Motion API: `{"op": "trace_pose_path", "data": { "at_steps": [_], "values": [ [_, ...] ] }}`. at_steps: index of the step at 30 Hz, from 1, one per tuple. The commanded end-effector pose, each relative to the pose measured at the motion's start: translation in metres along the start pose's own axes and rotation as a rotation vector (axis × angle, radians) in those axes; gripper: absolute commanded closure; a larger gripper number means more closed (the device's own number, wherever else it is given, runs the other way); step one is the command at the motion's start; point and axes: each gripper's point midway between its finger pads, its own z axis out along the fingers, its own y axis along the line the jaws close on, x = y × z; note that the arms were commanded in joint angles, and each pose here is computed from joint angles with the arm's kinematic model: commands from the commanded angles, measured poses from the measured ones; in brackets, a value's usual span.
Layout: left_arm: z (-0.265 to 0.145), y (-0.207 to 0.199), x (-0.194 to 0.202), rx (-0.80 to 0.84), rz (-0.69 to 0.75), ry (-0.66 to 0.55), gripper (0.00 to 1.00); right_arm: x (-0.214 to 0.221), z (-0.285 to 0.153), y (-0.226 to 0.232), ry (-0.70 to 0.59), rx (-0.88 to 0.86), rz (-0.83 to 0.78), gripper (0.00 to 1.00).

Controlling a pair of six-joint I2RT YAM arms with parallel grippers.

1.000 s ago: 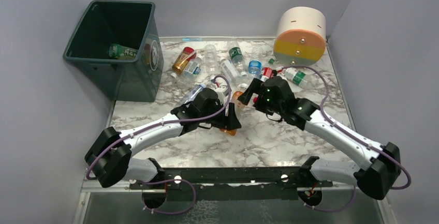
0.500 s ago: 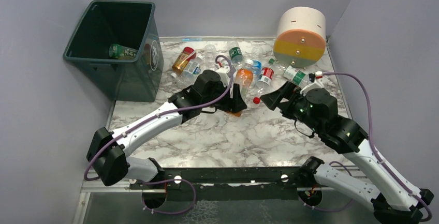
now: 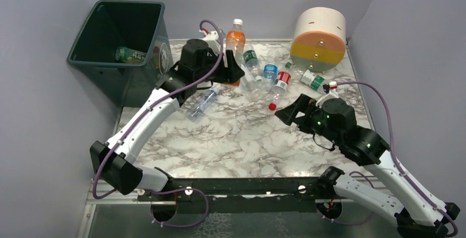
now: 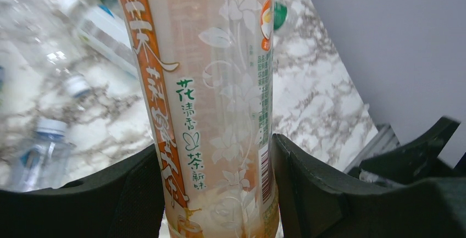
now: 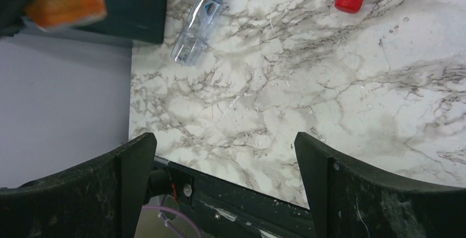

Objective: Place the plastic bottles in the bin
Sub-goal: Place the plastic bottle in the trash bin.

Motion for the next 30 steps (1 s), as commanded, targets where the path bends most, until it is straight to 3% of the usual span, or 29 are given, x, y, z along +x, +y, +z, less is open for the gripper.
{"op": "trace_pose_path", "data": {
  "at_steps": [1, 14, 23, 30],
  "values": [
    [-0.025, -0.003, -0.052, 0.004, 0.045, -0.096, 0.45, 0.02, -0.003, 0.001, 0.08, -0.044, -0.006, 0.01],
    [-0.074, 0.002, -0.147, -0.064, 0.095, -0.295, 0.44, 0.04, -0.013, -0.002, 0.137, -0.109, 0.016, 0.01],
    [-0.11, 0.039, -0.191, -0.188, 0.102, -0.388, 0.44, 0.055, -0.014, 0.0, 0.198, -0.168, -0.006, 0.0],
    [-0.153, 0.096, -0.216, -0.31, 0.064, -0.46, 0.44, 0.06, -0.015, 0.002, 0.224, -0.181, -0.023, 0.0]
  ]
}}
